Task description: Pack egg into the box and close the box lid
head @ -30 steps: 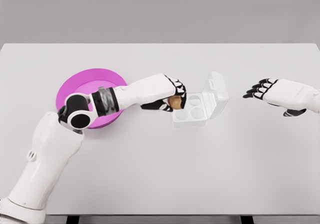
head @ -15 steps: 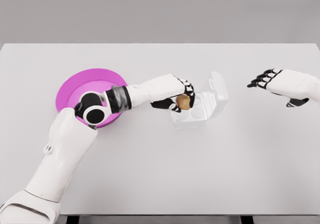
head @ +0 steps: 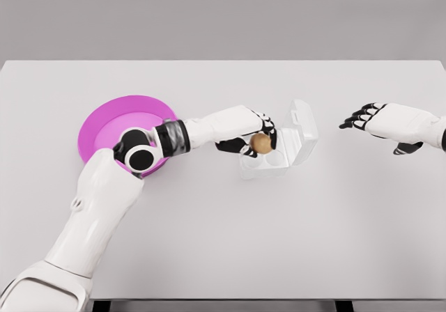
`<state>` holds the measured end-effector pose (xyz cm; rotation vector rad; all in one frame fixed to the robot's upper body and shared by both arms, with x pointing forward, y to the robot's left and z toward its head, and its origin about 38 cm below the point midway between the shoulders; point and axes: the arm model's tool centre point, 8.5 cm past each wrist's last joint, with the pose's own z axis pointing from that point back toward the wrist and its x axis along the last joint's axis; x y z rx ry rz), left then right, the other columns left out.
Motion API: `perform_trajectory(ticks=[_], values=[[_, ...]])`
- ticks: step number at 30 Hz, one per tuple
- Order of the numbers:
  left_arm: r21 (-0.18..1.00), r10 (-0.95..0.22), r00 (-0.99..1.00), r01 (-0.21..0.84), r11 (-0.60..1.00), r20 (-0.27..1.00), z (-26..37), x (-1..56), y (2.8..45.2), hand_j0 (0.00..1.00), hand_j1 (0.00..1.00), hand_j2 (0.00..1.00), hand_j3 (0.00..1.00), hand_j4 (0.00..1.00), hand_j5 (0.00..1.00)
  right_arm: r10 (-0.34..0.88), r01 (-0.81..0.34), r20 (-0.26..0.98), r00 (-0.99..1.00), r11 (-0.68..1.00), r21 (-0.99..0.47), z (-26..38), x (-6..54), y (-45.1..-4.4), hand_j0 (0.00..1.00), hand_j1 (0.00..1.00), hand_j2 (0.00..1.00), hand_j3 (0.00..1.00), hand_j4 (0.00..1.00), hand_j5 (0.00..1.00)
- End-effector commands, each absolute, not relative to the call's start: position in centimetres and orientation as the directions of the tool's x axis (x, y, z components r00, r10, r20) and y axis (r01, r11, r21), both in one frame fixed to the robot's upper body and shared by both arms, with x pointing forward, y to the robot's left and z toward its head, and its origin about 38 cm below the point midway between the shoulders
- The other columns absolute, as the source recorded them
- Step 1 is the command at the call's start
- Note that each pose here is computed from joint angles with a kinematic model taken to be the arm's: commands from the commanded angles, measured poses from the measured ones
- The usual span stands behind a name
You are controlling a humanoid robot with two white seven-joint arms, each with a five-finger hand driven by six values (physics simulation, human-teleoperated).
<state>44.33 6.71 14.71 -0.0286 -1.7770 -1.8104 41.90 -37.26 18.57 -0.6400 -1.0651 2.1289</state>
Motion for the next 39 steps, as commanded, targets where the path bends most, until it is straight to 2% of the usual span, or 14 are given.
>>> perform_trajectory(ticks=[1, 4, 11, 19, 25, 29, 32, 36, 39], values=[[0.903, -0.391, -0.820, 0.424, 0.078, 0.418, 14.7, 44.4, 6.7, 0.58, 0.58, 0.58, 0.58, 0.58, 0.58, 0.742, -0.341, -0.126, -0.659, -0.444, -0.829, 18.6, 41.9, -37.2, 1.00, 1.00, 1.00, 1.00, 1.00, 1.00], [0.903, -0.393, -0.819, 0.423, 0.078, 0.418, 14.7, 44.4, 6.8, 0.62, 0.62, 0.62, 0.62, 0.62, 0.62, 0.742, -0.341, -0.126, -0.659, -0.444, -0.829, 18.6, 41.9, -37.2, 1.00, 1.00, 1.00, 1.00, 1.00, 1.00], [0.904, -0.395, -0.820, 0.420, 0.077, 0.415, 14.8, 44.4, 6.9, 0.64, 0.64, 0.64, 0.64, 0.64, 0.64, 0.742, -0.341, -0.126, -0.659, -0.444, -0.829, 18.6, 41.9, -37.2, 1.00, 1.00, 1.00, 1.00, 1.00, 1.00], [0.904, -0.401, -0.817, 0.420, 0.078, 0.414, 14.8, 44.6, 7.3, 0.75, 0.75, 0.75, 0.75, 0.75, 0.75, 0.741, -0.340, -0.126, -0.660, -0.443, -0.830, 18.6, 41.9, -37.1, 1.00, 1.00, 1.00, 1.00, 1.00, 1.00], [0.907, -0.404, -0.819, 0.414, 0.075, 0.407, 15.0, 44.7, 7.4, 0.79, 0.79, 0.79, 0.79, 0.79, 0.79, 0.735, -0.337, -0.117, -0.668, -0.439, -0.833, 18.3, 42.0, -36.6, 1.00, 1.00, 1.00, 1.00, 1.00, 1.00], [0.912, -0.400, -0.824, 0.400, 0.091, 0.401, 15.8, 44.9, 7.8, 0.98, 0.98, 0.98, 0.98, 0.98, 0.98, 0.735, -0.337, -0.117, -0.668, -0.439, -0.833, 18.3, 42.0, -36.6, 1.00, 1.00, 1.00, 1.00, 1.00, 1.00], [0.930, -0.378, -0.849, 0.341, 0.140, 0.368, 19.0, 44.3, 11.6, 1.00, 1.00, 1.00, 1.00, 1.00, 1.00, 0.734, -0.336, -0.117, -0.669, -0.438, -0.834, 18.3, 42.0, -36.4, 1.00, 1.00, 1.00, 1.00, 1.00, 1.00], [0.920, -0.324, -0.865, 0.324, 0.219, 0.382, 24.0, 42.4, 19.9, 1.00, 1.00, 1.00, 1.00, 1.00, 1.00, 0.696, -0.311, -0.113, -0.709, -0.452, -0.836, 18.1, 42.1, -34.2, 1.00, 1.00, 1.00, 1.00, 1.00, 1.00], [0.897, -0.342, -0.837, 0.345, 0.277, 0.428, 26.3, 41.7, 25.9, 1.00, 1.00, 1.00, 1.00, 1.00, 1.00, 0.688, -0.305, -0.111, -0.718, -0.454, -0.837, 18.1, 42.3, -33.7, 1.00, 1.00, 1.00, 1.00, 1.00, 1.00]])
